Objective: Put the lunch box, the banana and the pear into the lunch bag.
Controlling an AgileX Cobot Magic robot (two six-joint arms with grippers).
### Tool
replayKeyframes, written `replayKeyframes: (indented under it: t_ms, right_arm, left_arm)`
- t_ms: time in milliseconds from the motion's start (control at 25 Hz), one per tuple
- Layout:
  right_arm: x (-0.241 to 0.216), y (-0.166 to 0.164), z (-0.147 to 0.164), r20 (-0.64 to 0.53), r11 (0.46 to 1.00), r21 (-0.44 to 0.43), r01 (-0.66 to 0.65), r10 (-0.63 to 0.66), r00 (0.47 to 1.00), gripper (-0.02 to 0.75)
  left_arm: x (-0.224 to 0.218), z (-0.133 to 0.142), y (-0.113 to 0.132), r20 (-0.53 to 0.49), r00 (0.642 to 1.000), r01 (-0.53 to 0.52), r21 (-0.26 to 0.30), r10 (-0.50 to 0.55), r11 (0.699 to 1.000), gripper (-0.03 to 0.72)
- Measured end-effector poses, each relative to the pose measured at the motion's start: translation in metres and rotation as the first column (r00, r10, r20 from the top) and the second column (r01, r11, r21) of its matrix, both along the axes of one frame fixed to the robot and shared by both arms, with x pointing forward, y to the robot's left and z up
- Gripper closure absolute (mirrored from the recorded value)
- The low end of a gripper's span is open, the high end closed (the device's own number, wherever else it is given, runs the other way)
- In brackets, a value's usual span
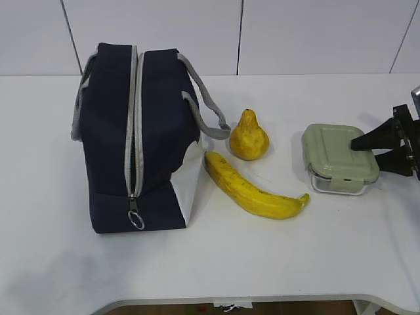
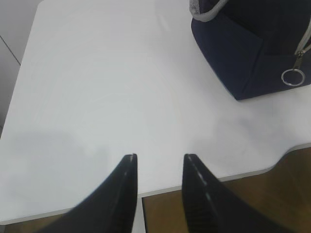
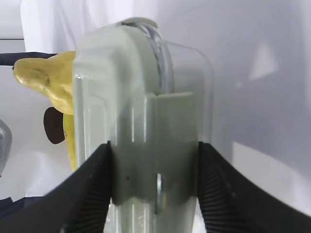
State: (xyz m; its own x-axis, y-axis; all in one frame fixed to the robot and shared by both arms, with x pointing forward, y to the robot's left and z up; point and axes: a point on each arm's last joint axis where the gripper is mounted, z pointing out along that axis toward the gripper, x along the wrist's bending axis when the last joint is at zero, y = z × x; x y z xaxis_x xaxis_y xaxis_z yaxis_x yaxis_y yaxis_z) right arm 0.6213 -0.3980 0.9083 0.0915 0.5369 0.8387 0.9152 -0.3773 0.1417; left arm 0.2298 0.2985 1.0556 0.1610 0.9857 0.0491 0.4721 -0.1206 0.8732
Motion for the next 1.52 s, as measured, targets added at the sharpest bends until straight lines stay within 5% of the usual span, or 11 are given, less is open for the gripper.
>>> replayKeyframes:
  t_ms: [360,760,1000,1280,1520]
  right_arm:
    - [-0.002,-0.001,0.015,-0.037,0.999,-0.025,0.044,-0.045,0.998,0.351]
    - [-0.013,0.004,0.087,0.033,0.992,-0.050,0.119,-0.118,0.993,0.351]
    - [-0.022,0.025,0.126,0.108,0.994,-0.068,0.084,-0.077,0.991,0.353]
    - [-0.024,0.072,0.150,0.145,0.997,-0.066,-0.025,0.035,0.989,0.353]
    - [-0.019,0.111,0.166,0.197,0.995,-0.005,-0.103,0.102,0.975,0.353]
  left_arm:
    - [0.000,0.000,0.000,0.000,1.000,0.000,0.000,0.000,1.000,0.448]
    - [0.000,0.012,-0.005,-0.003,0.999,0.035,-0.051,-0.036,0.998,0.448]
    - [0.024,0.036,-0.018,-0.080,0.991,0.092,-0.161,-0.105,0.983,0.448]
    - [0.073,0.060,-0.036,-0.159,0.971,0.116,-0.352,-0.181,0.929,0.389]
    - [0.125,0.072,-0.044,-0.252,0.948,0.076,-0.418,-0.196,0.905,0.313]
